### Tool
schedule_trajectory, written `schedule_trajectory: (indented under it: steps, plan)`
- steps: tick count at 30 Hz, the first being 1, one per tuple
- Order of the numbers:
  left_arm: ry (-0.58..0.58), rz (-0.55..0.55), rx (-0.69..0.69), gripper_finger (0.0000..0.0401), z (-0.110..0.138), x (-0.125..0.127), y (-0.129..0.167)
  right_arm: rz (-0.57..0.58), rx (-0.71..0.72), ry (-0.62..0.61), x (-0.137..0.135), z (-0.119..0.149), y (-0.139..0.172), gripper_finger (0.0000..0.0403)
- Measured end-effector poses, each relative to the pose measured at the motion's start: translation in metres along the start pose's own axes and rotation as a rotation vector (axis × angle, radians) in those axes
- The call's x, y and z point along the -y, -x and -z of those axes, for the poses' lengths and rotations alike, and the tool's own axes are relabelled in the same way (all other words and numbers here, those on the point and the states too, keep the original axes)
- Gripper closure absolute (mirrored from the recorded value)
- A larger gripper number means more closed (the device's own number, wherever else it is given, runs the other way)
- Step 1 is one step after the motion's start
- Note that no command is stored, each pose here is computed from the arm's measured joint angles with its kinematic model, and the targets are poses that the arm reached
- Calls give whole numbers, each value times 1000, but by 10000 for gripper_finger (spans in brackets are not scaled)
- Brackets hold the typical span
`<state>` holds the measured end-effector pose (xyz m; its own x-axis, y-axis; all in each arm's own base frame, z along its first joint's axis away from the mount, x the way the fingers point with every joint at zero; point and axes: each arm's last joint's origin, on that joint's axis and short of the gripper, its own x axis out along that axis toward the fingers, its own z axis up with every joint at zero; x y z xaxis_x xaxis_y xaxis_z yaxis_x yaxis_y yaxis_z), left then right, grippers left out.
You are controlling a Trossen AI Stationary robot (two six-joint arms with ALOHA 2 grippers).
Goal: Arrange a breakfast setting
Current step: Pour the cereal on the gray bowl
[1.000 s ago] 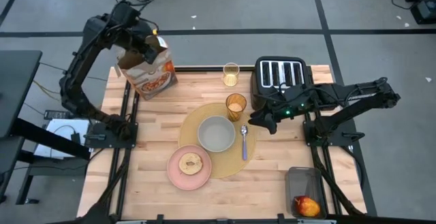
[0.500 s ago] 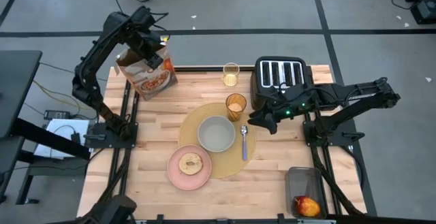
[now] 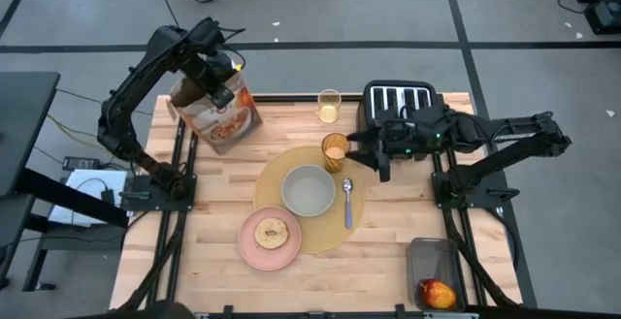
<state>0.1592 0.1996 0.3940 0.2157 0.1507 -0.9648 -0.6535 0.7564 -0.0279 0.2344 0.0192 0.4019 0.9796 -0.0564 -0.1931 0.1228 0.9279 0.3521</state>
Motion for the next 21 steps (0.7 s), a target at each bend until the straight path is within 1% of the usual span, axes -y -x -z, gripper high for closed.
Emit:
schedule_trajectory:
  steps: [6, 10, 13, 18, 21]
  plan:
    - [0, 4, 90, 397, 20, 18, 26, 8, 34, 43, 12, -6, -10, 90]
    - [-1, 14, 166, 398, 29, 28, 47, 31, 53, 57, 22, -7, -29, 77]
    - [-12, 35, 239, 398, 33, 35, 65, 14, 63, 79, 31, -7, -46, 73]
    - [-106, 109, 352, 399, 38, 54, 92, -24, 83, 149, 53, -7, -75, 65]
    - [-214, 141, 396, 399, 41, 67, 103, -45, 95, 154, 71, -8, -89, 59]
